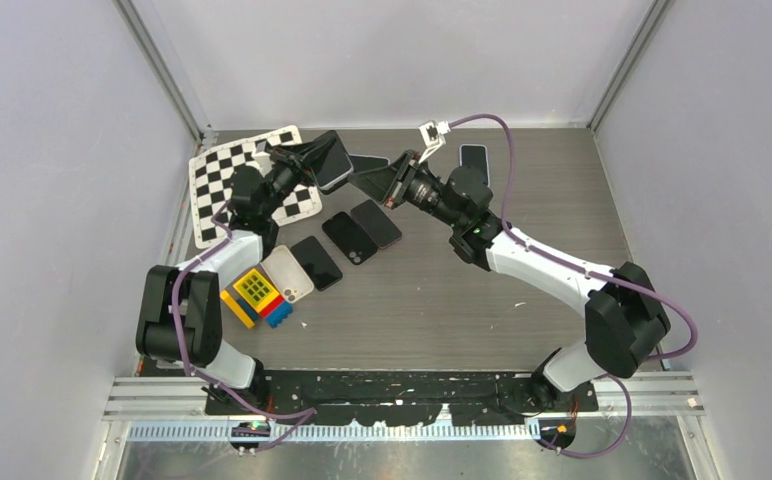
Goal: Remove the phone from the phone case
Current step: Remove the phone case from the phone.
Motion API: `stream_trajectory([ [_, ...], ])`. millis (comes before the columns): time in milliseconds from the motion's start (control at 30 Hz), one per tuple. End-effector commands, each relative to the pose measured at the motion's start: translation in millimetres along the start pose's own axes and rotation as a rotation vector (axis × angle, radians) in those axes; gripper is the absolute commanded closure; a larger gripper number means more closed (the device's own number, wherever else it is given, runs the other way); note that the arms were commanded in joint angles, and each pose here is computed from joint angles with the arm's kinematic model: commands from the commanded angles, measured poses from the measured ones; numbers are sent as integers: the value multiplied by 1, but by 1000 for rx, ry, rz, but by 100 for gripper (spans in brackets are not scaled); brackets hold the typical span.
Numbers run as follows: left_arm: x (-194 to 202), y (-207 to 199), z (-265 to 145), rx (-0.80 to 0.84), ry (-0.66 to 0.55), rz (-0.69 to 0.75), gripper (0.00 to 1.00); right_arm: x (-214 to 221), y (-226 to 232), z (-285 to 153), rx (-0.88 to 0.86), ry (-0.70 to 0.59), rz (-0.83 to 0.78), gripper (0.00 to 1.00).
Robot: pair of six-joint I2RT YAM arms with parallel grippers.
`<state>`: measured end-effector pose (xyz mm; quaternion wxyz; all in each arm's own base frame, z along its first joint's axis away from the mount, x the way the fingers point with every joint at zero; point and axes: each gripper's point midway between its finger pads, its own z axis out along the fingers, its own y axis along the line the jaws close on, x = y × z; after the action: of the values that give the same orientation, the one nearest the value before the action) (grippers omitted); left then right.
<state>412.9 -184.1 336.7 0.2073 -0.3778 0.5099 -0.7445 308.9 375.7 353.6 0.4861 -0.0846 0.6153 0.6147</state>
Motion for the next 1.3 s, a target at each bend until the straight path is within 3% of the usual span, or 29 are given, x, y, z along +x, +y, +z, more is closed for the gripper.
stream_trajectory([
  [0, 42, -53, -11, 123, 101, -15, 100, -10, -22, 5, 155, -30, 15, 84],
  [200, 69, -63, -11, 147, 165, 98, 100, 0, -56, 8, 337, 10, 135, 86],
  [467, 93, -89, -16, 220, 211, 213, 100, 38, -120, -10, 685, 158, 225, 91],
  [800, 109, -122, -21, 323, 233, 254, 100, 61, -158, -29, 852, 188, 245, 93],
  [1000, 114, -129, -27, 341, 231, 248, 100, 68, -167, -32, 887, 193, 268, 93],
  [1100, 113, -126, -28, 328, 224, 254, 100, 61, -156, -24, 823, 173, 266, 93],
  [1167, 111, -123, -28, 320, 217, 252, 100, 49, -144, -18, 752, 142, 249, 89],
  [1233, 110, -120, -28, 314, 212, 252, 100, 37, -123, -12, 646, 121, 227, 78],
  [1267, 108, -118, -28, 309, 209, 250, 100, 30, -115, -11, 603, 111, 193, 68],
])
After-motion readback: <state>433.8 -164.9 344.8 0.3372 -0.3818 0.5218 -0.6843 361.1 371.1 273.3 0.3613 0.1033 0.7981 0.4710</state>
